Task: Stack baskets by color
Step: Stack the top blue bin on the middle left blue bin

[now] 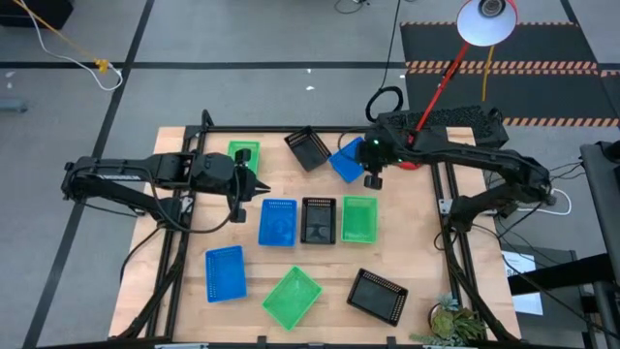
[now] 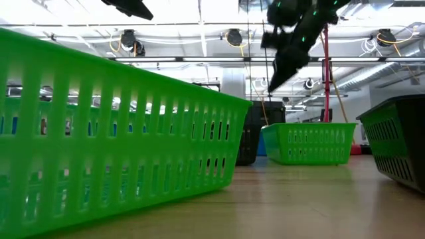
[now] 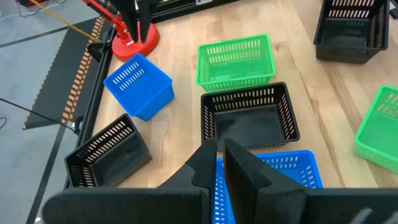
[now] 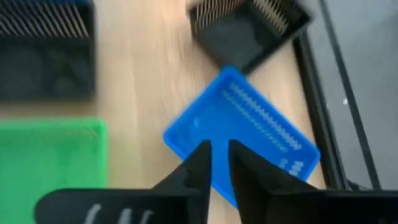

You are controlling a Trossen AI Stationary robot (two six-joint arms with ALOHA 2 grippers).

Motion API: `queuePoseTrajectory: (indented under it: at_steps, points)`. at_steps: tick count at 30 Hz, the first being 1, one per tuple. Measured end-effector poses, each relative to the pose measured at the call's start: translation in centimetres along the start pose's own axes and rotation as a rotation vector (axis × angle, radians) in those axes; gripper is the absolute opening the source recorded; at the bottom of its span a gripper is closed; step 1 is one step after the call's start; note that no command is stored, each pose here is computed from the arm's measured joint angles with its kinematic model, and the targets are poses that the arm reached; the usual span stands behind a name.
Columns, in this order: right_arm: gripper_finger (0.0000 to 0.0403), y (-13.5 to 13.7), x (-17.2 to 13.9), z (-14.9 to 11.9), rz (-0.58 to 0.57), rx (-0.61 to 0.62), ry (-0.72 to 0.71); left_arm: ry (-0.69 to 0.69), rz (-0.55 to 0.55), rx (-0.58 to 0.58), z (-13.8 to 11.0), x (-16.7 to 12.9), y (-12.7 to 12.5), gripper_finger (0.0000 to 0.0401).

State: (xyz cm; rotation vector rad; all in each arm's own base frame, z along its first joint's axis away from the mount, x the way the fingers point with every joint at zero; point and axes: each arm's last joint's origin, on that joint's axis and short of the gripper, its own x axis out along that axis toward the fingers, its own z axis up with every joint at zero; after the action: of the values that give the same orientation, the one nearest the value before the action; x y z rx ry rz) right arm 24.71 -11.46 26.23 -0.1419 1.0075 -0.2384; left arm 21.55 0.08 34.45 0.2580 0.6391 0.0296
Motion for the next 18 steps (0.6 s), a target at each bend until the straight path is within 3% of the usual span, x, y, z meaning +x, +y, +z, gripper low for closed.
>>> queuePoseTrajectory:
  at_steps: [7, 18]
  points:
    - [0.0093, -1.4, 2.8, -1.1, 0.072, -0.115, 0.092, 0.000, 0.000, -0.002, 0.0, 0.0, 0.0, 0.0031]
    - [0.0100, -1.5, 5.5, -1.8, 0.166, -0.243, 0.153, 0.000, 0.000, -0.003, 0.0, 0.0, 0.0, 0.0031]
